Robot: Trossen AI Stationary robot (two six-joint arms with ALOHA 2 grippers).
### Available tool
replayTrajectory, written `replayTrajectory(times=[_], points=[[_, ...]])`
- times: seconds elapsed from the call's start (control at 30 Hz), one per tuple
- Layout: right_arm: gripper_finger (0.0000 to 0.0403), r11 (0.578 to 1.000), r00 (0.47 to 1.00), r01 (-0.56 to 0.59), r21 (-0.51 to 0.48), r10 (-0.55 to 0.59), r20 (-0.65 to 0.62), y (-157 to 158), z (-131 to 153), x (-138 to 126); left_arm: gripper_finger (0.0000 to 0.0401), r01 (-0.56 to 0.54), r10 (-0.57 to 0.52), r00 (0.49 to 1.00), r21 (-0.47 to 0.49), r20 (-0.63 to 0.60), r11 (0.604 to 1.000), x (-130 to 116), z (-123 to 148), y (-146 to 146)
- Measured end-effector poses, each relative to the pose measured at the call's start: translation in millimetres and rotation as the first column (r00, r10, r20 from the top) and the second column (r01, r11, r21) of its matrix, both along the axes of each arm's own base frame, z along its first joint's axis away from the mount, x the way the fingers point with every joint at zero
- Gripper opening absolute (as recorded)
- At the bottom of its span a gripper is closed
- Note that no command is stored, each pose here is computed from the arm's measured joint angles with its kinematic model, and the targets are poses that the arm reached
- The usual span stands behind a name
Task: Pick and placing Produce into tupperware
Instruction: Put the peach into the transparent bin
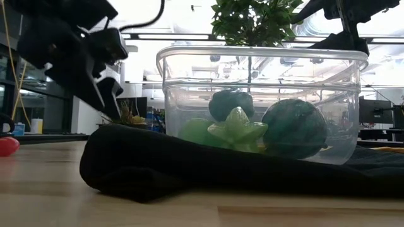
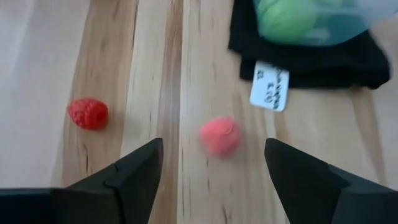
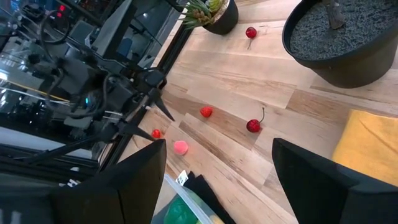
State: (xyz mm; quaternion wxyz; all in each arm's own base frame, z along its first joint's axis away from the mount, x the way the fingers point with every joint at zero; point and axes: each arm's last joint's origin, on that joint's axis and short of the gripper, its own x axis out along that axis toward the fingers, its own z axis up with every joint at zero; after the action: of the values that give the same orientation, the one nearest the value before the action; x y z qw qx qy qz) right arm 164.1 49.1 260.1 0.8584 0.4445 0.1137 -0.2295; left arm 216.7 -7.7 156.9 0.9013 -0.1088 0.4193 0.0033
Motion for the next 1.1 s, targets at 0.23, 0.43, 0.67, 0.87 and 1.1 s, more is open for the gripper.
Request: replayTrajectory(times=[0.23, 0.43, 0.67, 0.87, 1.1], points=[[0.0282, 1.0, 1.0, 0.002, 0.003, -0.002, 0.001, 0, 0, 0, 0.0259, 0.013, -0.013, 0.998, -0.005, -0.06, 1.0, 4, -13, 0], [0.0282, 1.0, 1.0, 0.002, 0.003, -0.002, 0.001, 0, 0, 0, 0.0249, 0.04, -0.039, 0.996, 0.008, -0.077, 0.999, 6, -19, -1], [0.0282, 1.0, 1.0, 0.002, 0.003, -0.002, 0.001, 0, 0, 0, 0.0249, 0.117, -0.115, 0.993, 0.076, -0.029, 0.99, 11, -16, -14], [0.0282, 1.0, 1.0, 0.008, -0.002, -0.008, 0.0, 0, 0, 0, 0.025, 0.102, -0.097, 0.995, 0.176, -0.036, 0.979, 9, -16, -27], [0.0282, 1.0, 1.0, 0.007, -0.004, -0.008, -0.001, 0, 0, 0, 0.0248, 0.069, -0.057, 0.996, 0.188, -0.07, 0.98, 9, -24, -29]])
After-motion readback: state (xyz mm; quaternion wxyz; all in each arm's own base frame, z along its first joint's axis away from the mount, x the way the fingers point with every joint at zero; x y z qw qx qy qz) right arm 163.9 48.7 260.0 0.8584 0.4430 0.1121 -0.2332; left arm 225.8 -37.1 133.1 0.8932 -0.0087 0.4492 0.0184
